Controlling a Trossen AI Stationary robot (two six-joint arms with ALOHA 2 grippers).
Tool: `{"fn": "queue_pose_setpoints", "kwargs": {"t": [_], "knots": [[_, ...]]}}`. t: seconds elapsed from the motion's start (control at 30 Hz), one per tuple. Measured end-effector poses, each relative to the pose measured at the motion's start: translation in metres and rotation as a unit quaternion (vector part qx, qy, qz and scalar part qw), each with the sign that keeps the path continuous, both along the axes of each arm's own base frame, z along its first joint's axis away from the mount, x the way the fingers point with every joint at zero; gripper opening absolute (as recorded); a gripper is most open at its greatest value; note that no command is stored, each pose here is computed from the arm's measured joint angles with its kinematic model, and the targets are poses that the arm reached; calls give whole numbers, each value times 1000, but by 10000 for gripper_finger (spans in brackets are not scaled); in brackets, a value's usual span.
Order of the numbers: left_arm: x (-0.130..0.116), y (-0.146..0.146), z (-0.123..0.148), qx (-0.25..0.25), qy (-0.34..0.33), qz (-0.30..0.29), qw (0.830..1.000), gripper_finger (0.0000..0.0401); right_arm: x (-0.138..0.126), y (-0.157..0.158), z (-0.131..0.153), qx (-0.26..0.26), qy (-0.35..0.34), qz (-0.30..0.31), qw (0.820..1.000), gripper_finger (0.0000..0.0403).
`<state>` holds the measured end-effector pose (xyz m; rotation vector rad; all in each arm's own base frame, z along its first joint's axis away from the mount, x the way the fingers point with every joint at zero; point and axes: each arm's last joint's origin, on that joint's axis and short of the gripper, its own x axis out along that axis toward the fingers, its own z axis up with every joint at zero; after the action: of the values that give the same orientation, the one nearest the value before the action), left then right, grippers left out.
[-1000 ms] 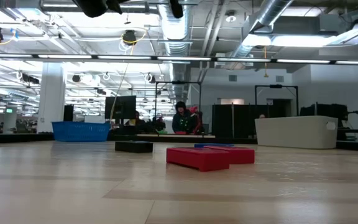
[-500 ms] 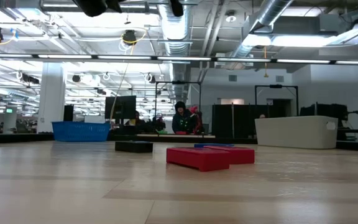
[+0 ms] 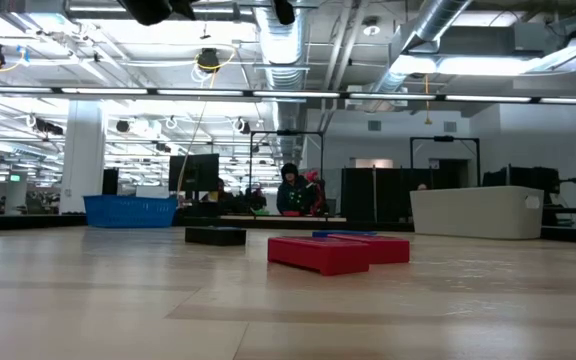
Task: Pick & Place Office items
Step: Put the red charger into the gray bin
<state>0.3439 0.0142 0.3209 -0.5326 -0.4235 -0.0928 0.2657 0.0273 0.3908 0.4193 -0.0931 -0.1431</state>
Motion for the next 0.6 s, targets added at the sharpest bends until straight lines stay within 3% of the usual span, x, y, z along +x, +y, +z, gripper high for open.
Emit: {"fn": "queue_pose_setpoints", "kwargs": {"t": [0.17, 0.3, 0.47, 0.6], "knots": [[3, -1, -10, 45, 70, 11, 996, 219, -6, -6, 3, -5, -2, -8, 1000, 111], [3, -1, -36, 89, 214, 16, 973, 268, -22, -14, 19, -12, -33, -34, 999, 111], [-14, -2, -37, 130, 318, 9, 939, 280, -40, -31, 9, -17, 52, -95, 994, 111], [-38, -6, -32, 173, 387, 30, 905, 263, -59, -45, -9, 19, 164, -146, 975, 111]]}}
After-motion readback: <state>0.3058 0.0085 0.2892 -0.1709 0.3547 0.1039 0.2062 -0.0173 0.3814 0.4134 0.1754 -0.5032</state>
